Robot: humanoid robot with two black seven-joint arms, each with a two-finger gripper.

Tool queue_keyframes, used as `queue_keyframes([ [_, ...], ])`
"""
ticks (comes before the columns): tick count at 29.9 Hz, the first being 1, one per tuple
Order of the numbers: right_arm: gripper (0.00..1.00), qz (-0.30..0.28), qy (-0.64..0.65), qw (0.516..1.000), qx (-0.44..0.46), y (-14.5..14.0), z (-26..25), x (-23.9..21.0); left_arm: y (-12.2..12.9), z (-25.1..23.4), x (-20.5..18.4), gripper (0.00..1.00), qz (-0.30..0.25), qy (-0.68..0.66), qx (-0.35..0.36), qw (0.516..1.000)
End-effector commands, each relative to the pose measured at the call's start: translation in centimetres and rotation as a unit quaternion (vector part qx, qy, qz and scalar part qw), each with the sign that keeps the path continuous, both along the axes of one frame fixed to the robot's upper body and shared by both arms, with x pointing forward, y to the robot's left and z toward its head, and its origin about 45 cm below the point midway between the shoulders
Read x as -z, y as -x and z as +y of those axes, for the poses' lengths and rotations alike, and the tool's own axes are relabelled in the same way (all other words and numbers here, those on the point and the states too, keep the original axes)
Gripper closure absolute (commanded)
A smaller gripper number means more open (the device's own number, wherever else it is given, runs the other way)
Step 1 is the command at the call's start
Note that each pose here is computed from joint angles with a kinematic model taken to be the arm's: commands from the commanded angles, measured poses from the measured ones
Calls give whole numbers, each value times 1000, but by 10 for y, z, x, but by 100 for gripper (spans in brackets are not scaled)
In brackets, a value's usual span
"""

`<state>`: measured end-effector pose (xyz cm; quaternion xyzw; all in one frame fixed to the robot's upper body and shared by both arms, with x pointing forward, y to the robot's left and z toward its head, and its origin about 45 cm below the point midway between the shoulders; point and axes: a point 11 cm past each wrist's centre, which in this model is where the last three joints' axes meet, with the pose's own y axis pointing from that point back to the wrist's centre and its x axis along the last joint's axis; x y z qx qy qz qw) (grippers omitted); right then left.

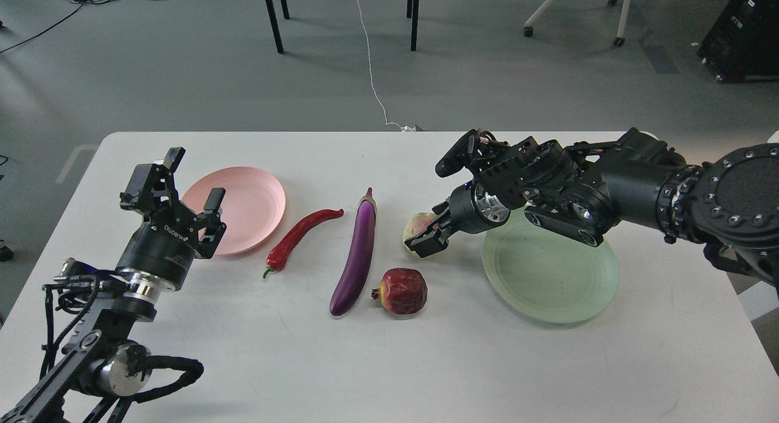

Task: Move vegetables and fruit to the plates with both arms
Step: 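Grasp the peach with the right gripper, then carry the peach onto the pale green plate and release it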

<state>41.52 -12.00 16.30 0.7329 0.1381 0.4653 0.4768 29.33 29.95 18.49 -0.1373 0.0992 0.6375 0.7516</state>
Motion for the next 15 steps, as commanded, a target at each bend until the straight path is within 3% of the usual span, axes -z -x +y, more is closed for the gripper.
queue_keyframes([
  [1,34,-1,4,1000,-1,0,-2,1,0,0,0,2,0,0,0,1000],
  [6,56,-4,11,1000,-1,-2,-7,-2,1,0,0,2,1,1,0,1000],
  [15,55,-39,-1,999,23,-19,-58,-86,1,-2,-1,2,-1,2,1,1000],
])
